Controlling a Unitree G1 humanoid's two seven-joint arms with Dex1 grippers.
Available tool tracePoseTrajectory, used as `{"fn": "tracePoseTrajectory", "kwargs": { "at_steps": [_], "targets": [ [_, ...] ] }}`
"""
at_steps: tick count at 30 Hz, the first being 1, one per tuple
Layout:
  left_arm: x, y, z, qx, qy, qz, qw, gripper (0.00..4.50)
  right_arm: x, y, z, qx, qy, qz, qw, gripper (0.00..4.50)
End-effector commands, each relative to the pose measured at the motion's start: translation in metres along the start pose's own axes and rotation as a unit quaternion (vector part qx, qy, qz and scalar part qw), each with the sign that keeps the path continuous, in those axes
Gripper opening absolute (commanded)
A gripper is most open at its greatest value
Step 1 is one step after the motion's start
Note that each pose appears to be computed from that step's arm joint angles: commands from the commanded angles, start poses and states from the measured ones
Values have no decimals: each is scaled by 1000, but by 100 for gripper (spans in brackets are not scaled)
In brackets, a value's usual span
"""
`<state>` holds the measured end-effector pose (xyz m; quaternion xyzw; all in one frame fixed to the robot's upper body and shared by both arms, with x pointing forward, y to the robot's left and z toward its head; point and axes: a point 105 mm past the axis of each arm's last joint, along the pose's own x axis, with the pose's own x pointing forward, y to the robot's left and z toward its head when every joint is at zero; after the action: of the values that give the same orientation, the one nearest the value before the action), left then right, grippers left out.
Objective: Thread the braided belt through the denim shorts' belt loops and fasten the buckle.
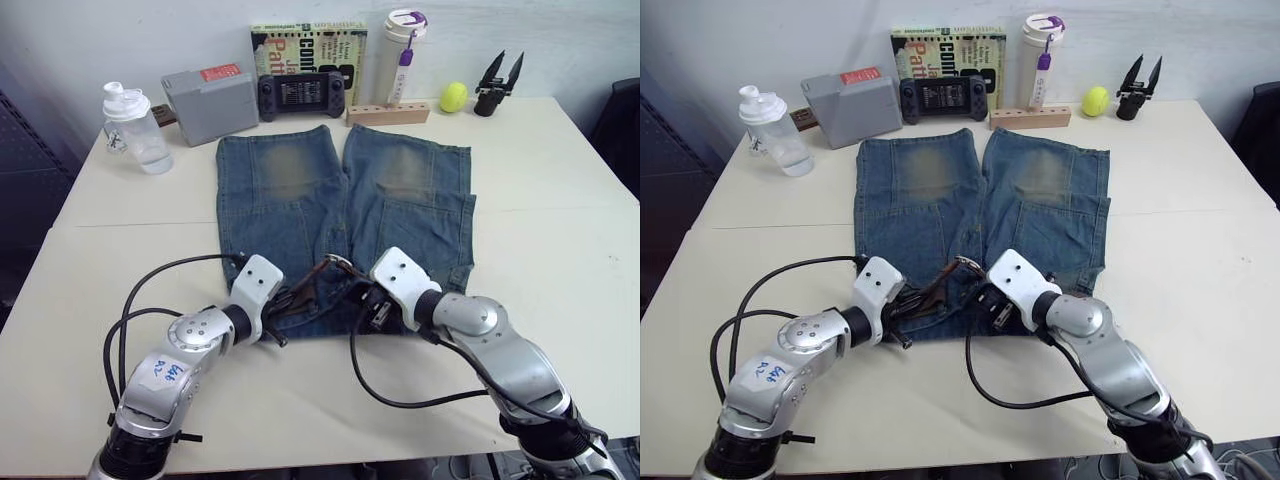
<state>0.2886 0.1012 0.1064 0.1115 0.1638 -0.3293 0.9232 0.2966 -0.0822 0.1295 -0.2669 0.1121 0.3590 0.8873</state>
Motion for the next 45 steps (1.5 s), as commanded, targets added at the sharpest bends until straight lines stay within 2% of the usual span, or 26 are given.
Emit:
{"fn": "tracePoseTrajectory", "kwargs": {
  "at_steps": [1,7,15,19,24,30,31,33,34,39,41,45],
  "targets": [
    [10,-13,-8,-14,18,-26,999,0,-2,19,24,-42,-44,39,997,1],
    [14,-12,-3,-12,11,-22,1000,0,1,38,21,-102,-27,87,991,1],
    [17,-25,12,3,-47,-52,998,0,8,54,11,-164,4,164,973,1],
    [17,-37,17,12,-73,-78,994,0,12,51,8,-175,9,172,969,1],
    [18,-33,14,6,-74,-64,995,0,8,41,10,-160,0,153,975,1],
    [19,-34,12,5,-72,-65,995,0,-20,23,27,-118,-39,152,981,283],
    [19,-35,12,5,-72,-65,995,0,-26,20,31,-113,-47,157,980,318],
    [20,-35,11,7,-70,-65,995,0,-39,9,42,-100,-63,165,979,416],
    [20,-34,11,7,-69,-65,995,0,-44,3,48,-99,-71,165,979,448],
    [22,-35,10,7,-69,-66,995,0,-54,-21,89,-75,-155,150,974,448],
    [22,-36,10,7,-69,-66,995,0,-48,-32,95,-123,-161,118,972,448],
    [22,-35,11,7,-69,-65,995,0,-30,-35,80,-260,-120,102,953,448]
  ]
}}
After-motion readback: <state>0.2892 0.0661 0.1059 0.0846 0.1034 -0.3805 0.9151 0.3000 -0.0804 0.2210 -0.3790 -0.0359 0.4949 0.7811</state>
